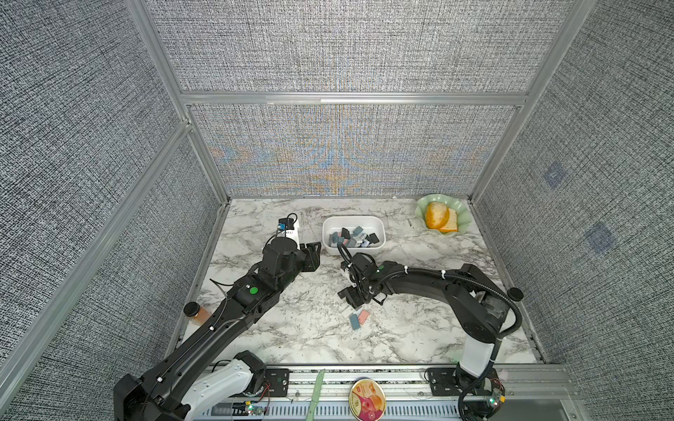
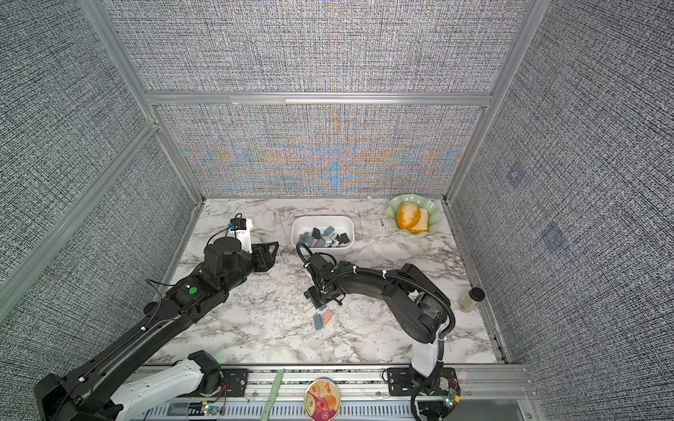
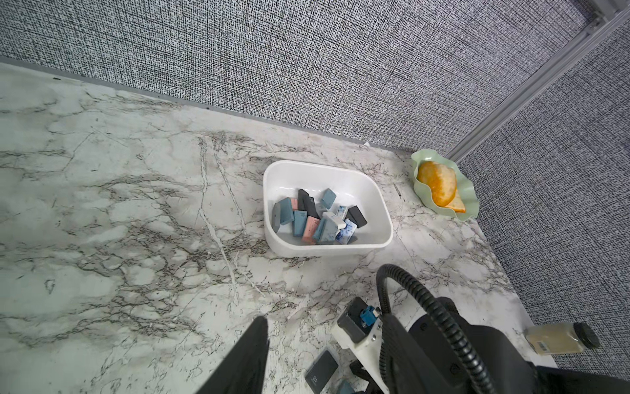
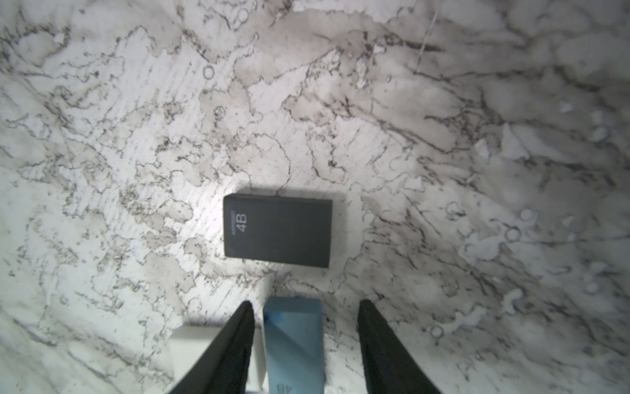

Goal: Put the eraser in the storage box
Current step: Pick up the eraser from the center of the board.

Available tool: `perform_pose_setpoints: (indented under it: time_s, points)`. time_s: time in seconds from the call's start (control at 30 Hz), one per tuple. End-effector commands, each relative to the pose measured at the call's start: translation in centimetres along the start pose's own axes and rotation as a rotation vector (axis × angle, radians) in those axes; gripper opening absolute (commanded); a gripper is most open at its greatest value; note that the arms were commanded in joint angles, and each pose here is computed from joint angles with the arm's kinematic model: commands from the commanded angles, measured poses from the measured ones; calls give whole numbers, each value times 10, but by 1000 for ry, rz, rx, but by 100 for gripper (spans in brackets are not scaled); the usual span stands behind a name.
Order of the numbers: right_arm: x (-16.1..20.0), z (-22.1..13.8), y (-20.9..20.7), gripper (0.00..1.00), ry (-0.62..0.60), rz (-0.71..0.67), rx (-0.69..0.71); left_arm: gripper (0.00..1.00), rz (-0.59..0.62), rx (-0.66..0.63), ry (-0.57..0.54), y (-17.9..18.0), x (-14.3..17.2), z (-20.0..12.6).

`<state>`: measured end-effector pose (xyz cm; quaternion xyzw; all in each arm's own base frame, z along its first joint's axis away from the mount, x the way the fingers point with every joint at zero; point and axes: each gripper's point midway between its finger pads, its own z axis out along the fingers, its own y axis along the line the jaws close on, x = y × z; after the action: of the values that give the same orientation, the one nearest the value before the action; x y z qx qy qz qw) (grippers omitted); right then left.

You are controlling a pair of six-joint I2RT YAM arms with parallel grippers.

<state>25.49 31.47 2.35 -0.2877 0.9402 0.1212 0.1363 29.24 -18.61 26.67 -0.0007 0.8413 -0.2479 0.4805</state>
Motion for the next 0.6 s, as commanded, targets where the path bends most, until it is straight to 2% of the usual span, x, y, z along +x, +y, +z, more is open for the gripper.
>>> perform_pose_setpoints:
  time_s: [0.0,0.57]
  points:
    - [15,1,-12,53,45,9,63,56,-2,1,-9,0,-2,0]
    - [34,-2,-14,53,92,-32,129,56,-6,0,1,0,0,1]
